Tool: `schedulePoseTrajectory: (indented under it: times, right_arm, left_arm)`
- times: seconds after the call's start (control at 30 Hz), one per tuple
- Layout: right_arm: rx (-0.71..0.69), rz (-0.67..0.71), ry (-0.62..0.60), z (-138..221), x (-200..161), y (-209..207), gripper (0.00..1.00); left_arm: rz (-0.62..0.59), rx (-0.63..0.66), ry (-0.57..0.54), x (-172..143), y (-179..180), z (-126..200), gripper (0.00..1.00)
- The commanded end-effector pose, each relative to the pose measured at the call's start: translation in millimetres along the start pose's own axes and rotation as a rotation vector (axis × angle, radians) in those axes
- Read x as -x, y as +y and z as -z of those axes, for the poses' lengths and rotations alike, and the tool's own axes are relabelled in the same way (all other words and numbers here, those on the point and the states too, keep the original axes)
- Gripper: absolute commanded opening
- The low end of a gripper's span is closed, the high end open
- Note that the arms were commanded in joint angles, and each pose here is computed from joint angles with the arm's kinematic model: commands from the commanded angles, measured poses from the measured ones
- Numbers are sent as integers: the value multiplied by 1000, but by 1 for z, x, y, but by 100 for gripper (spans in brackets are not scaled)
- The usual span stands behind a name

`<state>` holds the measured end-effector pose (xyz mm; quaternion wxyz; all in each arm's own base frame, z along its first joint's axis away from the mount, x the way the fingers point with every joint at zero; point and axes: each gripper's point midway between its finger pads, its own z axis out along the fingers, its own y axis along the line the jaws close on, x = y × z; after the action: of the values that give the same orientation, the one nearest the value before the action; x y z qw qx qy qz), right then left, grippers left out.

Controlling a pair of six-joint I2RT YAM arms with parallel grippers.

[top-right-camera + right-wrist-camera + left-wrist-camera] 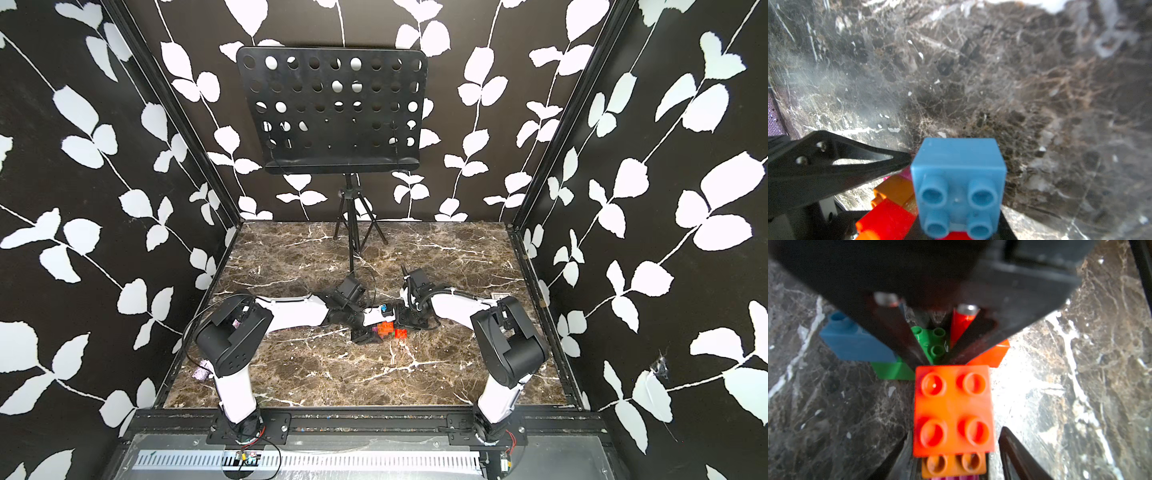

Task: Assemble the letter y with lego
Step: Assemble the lego brick with the lego brick.

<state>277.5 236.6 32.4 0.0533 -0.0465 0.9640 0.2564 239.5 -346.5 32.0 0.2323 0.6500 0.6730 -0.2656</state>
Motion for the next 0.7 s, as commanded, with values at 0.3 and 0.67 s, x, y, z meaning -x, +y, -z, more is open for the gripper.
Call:
schedulePoseTrajectory:
  times: [0.3,0.67]
  right_arm:
    - [-16,20,2,-3,-7,1,29]
    - [-19,38,-2,0,-6,4,29]
  left_arm:
    - [318,-16,-162,32,21,56,75]
    - [1085,-112,-173,3,26,77,70]
